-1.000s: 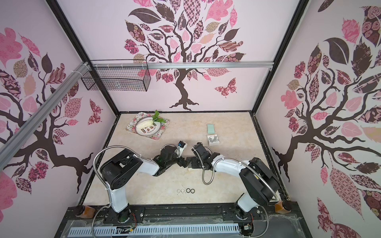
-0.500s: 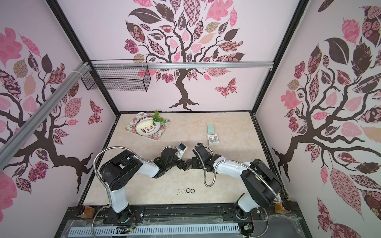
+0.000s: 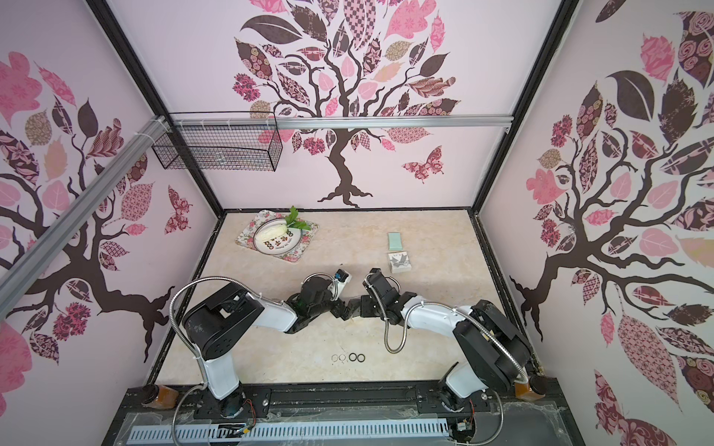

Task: Take the rings out of the lift-off lid box
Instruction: Take out the ring from the jewelry box.

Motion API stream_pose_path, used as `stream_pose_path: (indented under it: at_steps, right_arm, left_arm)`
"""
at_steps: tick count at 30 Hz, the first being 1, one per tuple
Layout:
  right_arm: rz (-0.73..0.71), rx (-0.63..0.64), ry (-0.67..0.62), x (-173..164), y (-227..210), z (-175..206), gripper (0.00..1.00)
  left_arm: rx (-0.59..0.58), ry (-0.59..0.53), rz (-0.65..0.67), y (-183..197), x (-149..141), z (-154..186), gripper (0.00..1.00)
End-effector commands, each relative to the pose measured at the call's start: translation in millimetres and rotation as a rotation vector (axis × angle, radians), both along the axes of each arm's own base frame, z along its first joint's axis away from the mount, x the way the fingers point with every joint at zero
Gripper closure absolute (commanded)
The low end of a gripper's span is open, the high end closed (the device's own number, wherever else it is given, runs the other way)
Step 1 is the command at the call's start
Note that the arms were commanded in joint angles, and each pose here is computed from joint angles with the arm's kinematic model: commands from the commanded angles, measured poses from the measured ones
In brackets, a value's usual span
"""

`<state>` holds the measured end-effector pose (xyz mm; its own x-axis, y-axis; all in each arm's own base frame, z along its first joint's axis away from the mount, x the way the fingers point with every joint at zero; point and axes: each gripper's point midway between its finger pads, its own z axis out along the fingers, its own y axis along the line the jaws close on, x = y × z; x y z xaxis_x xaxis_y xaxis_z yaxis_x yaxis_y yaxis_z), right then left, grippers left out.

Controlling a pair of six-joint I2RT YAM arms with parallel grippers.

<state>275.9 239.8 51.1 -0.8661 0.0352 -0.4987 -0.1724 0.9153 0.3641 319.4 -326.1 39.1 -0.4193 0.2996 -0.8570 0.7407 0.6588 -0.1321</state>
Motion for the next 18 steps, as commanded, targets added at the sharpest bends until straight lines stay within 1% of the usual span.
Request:
stream_pose_path:
  at_steps: [1, 18]
  right_arm:
    - [-0.01, 0.051, -0.032, 1.7, 4.6, 15.1, 1.0]
    - [0.0, 0.111, -0.085, -0.1, 6.1, 28.0, 1.0]
  left_arm:
    - [0.02, 0.014, -0.014, -4.4, 0.3, -5.8, 0.02]
    - [0.06, 0.062, -0.022, -10.9, 5.4, -13.7, 0.02]
